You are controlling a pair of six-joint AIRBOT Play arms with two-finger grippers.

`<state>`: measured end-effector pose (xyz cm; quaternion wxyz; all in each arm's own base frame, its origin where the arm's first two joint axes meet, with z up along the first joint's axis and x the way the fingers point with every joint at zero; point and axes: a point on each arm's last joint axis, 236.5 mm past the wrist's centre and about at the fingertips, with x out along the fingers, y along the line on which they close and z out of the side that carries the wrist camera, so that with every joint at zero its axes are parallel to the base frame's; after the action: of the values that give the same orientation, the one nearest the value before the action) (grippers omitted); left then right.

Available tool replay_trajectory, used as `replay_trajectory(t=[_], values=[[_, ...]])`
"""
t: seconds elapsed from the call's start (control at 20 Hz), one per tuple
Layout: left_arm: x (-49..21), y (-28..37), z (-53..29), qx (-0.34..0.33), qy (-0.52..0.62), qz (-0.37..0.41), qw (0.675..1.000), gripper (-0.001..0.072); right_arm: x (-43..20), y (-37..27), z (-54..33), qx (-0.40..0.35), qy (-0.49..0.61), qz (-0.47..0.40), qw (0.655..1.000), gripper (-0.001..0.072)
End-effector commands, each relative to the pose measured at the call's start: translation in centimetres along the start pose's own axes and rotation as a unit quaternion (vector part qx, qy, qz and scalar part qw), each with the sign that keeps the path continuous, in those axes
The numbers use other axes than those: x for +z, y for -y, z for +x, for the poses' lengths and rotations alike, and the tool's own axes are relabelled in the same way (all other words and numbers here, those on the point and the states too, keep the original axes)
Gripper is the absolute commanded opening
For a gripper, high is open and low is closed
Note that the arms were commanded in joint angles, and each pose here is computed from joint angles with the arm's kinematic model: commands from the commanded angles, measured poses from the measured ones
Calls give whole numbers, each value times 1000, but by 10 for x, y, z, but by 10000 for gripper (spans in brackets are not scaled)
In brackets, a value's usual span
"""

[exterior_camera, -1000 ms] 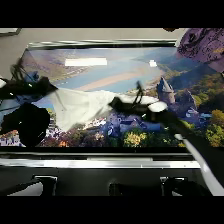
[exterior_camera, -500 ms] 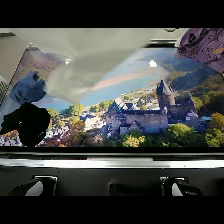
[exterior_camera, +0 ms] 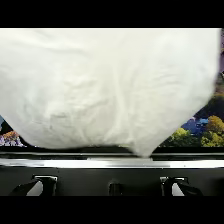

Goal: Fold the clothes and pants, and hang the long-sleeved shirts on hangers.

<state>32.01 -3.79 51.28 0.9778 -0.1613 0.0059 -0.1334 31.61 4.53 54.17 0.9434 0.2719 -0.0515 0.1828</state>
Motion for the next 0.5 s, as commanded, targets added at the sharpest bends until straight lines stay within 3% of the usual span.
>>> replay_trajectory(t=[0.0,0.2,0.35,0.45], values=[[-85,-56,69,23,-126,-59,990,17,-85,84,71,-38,-147,93,984,23],[-259,-109,159,34,-316,-136,938,17,-274,183,162,-109,-330,126,929,23],[-386,-132,193,46,-430,-178,884,17,-427,256,166,-221,-449,177,847,23],[-449,-139,202,52,-481,-193,854,17,-500,270,152,-247,-508,213,797,23]])
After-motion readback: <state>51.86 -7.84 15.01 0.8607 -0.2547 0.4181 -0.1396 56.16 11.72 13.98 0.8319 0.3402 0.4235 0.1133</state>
